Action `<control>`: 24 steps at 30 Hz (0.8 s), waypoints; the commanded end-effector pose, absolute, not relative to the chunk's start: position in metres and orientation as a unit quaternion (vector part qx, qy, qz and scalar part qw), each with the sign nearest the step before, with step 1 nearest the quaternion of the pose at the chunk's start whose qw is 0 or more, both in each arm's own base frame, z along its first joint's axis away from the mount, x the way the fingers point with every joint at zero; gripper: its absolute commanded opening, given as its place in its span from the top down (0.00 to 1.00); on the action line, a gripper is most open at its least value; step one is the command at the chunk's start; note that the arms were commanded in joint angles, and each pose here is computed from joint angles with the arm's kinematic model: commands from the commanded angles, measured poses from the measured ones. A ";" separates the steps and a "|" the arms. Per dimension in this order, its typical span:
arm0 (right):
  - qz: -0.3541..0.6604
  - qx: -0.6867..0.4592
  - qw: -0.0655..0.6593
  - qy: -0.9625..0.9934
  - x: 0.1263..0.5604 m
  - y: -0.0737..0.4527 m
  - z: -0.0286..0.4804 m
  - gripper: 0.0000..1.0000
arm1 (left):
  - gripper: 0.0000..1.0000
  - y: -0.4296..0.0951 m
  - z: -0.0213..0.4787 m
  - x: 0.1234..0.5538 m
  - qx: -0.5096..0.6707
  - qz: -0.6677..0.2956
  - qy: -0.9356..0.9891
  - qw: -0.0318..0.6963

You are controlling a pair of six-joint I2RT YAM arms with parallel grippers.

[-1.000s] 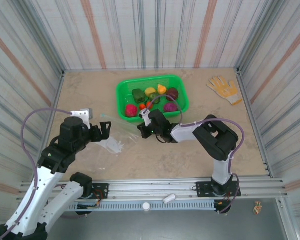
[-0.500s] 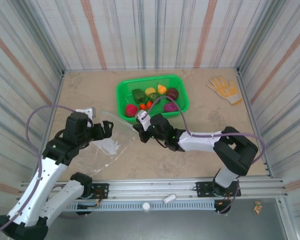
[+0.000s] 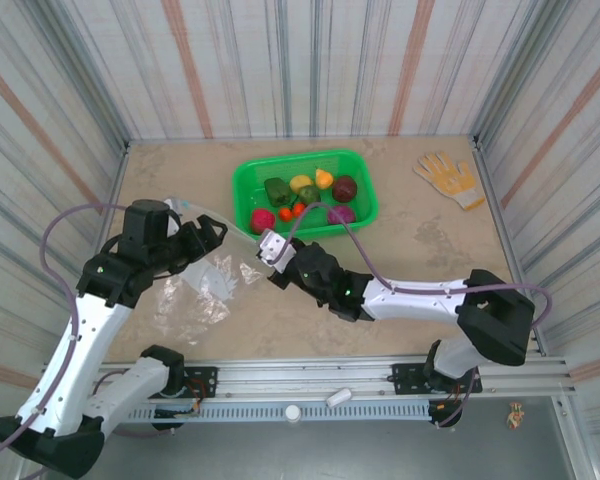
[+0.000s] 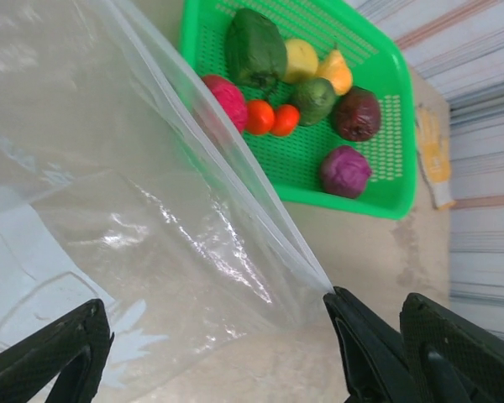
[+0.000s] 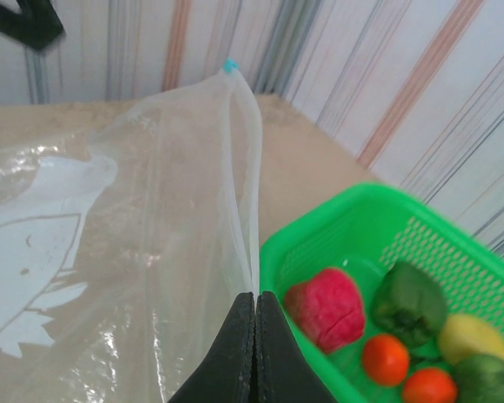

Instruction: Place the food in the zip-top bag and seal the zipper

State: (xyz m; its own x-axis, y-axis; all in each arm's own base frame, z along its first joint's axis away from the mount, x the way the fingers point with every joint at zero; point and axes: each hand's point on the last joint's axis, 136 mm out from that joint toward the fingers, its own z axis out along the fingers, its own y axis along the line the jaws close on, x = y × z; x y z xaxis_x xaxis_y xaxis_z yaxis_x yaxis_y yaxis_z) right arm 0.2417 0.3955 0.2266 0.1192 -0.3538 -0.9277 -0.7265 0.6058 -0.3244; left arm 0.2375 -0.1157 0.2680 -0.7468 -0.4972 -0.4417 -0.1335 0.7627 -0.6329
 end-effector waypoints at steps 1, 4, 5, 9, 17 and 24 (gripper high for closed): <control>0.098 -0.400 0.685 0.601 0.242 0.388 0.278 1.00 | 0.11 -0.141 0.293 0.239 -0.181 -0.378 0.863 0.282; 0.083 -0.413 0.696 0.581 0.232 0.392 0.286 1.00 | 0.14 -0.149 0.296 0.244 -0.183 -0.396 0.860 0.264; 0.081 -0.416 0.700 0.575 0.228 0.393 0.289 1.00 | 0.15 -0.150 0.295 0.246 -0.185 -0.394 0.861 0.263; 0.082 -0.422 0.709 0.559 0.215 0.398 0.302 1.00 | 0.16 -0.148 0.291 0.252 -0.190 -0.386 0.862 0.268; 0.068 -0.420 0.720 0.548 0.208 0.399 0.314 1.00 | 0.27 -0.141 0.291 0.253 -0.191 -0.387 0.855 0.286; 0.070 -0.400 0.719 0.564 0.212 0.393 0.312 1.00 | 0.33 -0.135 0.306 0.252 -0.161 -0.404 0.834 0.338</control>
State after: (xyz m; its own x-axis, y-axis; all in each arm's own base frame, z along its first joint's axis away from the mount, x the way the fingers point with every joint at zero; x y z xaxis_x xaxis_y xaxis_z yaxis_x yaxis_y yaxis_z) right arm 0.2095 0.4016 0.2839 0.3559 -0.4109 -0.8394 -0.5811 0.6061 -0.5431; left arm 0.2512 -0.1337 0.2955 -0.7342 -0.5600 -0.3838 -0.0709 0.6255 -0.7770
